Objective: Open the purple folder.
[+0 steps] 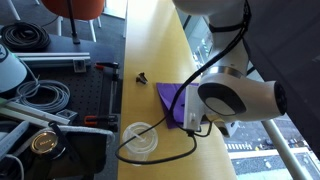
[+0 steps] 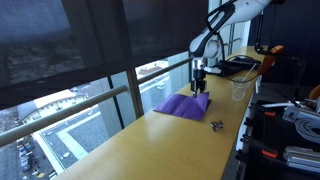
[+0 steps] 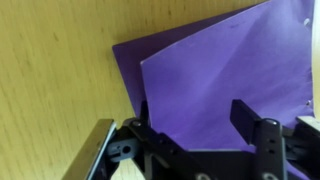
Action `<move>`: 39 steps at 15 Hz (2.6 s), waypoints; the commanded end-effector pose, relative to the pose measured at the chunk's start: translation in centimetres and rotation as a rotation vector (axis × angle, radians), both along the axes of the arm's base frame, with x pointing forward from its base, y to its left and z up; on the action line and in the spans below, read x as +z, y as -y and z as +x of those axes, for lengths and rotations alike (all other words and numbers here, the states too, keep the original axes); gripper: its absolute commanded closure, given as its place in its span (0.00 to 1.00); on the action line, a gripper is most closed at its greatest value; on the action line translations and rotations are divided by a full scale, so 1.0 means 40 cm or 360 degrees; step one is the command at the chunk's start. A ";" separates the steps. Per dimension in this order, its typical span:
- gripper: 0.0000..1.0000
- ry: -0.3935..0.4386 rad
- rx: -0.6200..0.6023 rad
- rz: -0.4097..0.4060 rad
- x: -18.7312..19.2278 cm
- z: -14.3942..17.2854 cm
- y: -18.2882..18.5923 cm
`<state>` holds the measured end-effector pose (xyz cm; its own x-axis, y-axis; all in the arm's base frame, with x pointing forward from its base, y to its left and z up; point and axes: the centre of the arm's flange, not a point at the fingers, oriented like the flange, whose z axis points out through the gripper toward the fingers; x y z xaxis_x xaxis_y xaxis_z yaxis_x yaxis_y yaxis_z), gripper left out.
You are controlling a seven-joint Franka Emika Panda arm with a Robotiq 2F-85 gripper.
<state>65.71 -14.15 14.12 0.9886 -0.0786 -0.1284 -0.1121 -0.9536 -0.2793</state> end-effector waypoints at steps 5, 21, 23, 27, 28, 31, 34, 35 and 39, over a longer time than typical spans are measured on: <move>0.80 -0.0021 -0.0050 0.0005 0.032 0.025 -0.031; 1.00 0.0084 0.0028 -0.0260 0.262 -0.062 -0.088; 1.00 0.0110 0.0098 -0.0390 0.304 -0.094 -0.095; 1.00 0.0224 0.0187 -0.0674 0.393 -0.118 -0.071; 1.00 0.0257 0.0201 -0.0740 0.421 -0.119 -0.062; 1.00 0.0374 0.0245 -0.0967 0.515 -0.129 -0.045; 1.00 0.0518 0.0288 -0.1155 0.607 -0.157 -0.087; 1.00 0.0569 0.0298 -0.1199 0.619 -0.170 -0.123; 1.00 0.0697 0.0396 -0.1344 0.560 -0.245 -0.308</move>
<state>59.78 -7.08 38.64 0.9551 0.1942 0.2237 0.0635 -0.8719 0.4856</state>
